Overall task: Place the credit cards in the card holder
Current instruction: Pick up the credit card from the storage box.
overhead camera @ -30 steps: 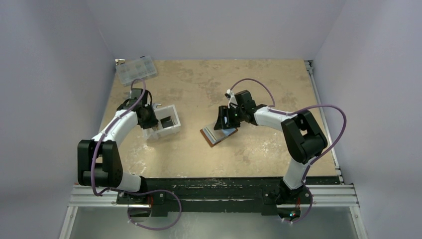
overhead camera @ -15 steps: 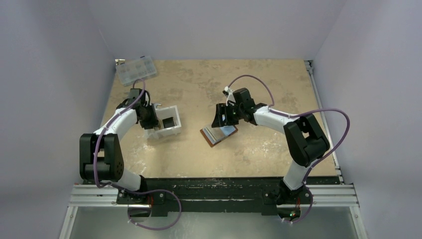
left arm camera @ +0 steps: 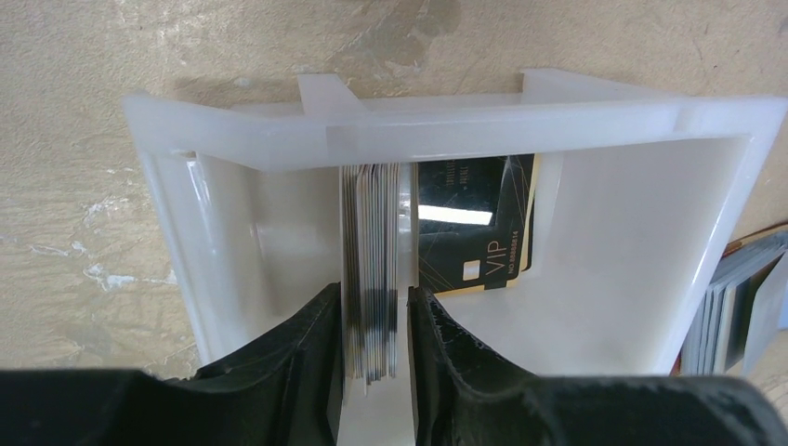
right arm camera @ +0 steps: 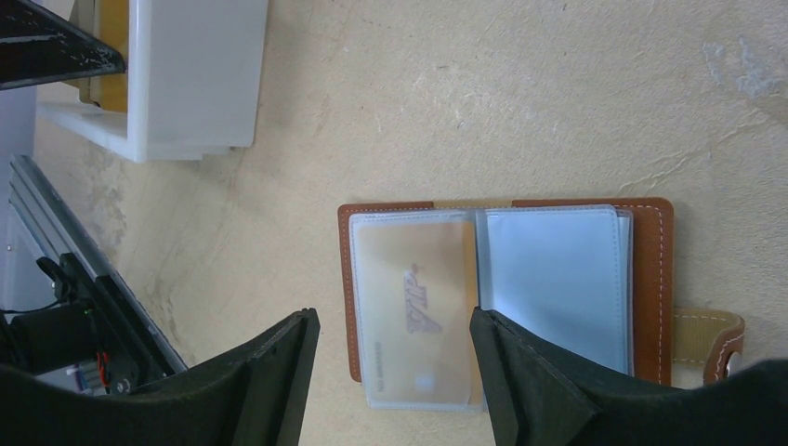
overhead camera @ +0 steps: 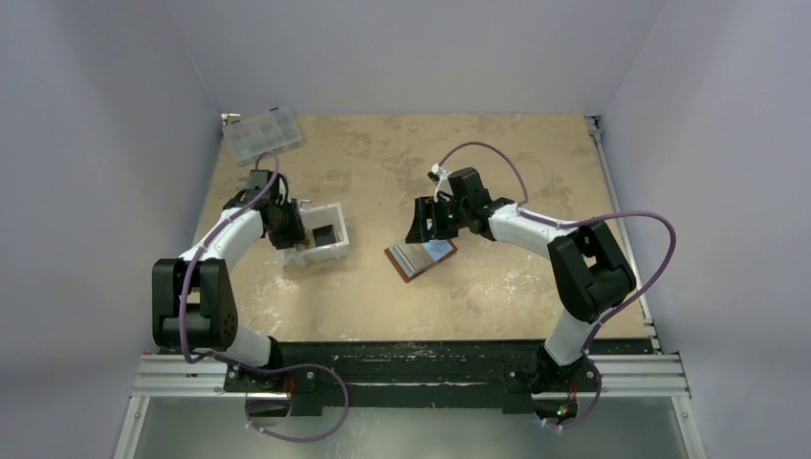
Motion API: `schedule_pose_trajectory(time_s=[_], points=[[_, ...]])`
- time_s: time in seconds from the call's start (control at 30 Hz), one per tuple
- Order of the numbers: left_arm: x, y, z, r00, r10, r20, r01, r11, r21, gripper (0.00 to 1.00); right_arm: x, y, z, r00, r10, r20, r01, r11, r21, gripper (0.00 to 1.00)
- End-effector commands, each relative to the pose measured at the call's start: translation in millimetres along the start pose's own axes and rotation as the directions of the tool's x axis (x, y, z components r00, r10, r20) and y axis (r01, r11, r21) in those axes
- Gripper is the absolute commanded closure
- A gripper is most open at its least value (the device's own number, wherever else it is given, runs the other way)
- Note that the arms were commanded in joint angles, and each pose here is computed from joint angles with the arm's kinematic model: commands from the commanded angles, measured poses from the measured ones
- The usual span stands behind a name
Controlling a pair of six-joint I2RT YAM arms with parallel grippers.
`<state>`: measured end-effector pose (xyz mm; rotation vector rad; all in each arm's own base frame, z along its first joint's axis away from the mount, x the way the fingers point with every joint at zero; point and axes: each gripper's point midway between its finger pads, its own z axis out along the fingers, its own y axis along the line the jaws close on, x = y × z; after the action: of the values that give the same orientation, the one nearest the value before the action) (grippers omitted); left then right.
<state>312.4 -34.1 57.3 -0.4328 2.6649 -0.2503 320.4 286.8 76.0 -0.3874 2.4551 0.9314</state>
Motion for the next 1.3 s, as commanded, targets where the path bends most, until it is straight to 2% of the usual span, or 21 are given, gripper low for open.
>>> schedule_pose_trajectory(time_s=[0.0, 0.2, 0.4, 0.5, 1.03, 1.27], points=[[-14, -6, -16, 0.998, 0.022, 0.055, -0.023, 0.999, 0.022, 0.69, -12, 12, -2, 0.999, -0.029, 0.036, 0.03, 0.999, -0.026, 0.3], [-14, -7, -21, 0.998, 0.022, 0.057, -0.023, 0.999, 0.027, 0.7, -10, 11, 0, 0.999, -0.027, 0.028, 0.027, 0.999, -0.025, 0.3], [-11, -7, -19, 0.999, 0.015, 0.049, -0.017, 0.999, 0.03, 0.86, -6, 10, 1, 1.0, -0.024, 0.019, 0.025, 0.999, -0.023, 0.3], [-13, -7, -22, 0.998, 0.015, 0.057, -0.016, 0.999, 0.027, 0.88, -7, 9, 1, 1.0, -0.025, 0.019, 0.025, 0.999, -0.023, 0.3], [-13, -12, -26, 0.998, 0.022, 0.052, -0.024, 0.998, 0.052, 0.73, -6, 10, 4, 0.999, -0.032, 0.007, 0.033, 0.999, -0.023, 0.3], [-13, -13, -29, 0.998, 0.021, 0.052, -0.024, 0.998, 0.059, 0.77, -5, 10, 5, 1.0, -0.03, 0.002, 0.03, 0.999, -0.024, 0.3]])
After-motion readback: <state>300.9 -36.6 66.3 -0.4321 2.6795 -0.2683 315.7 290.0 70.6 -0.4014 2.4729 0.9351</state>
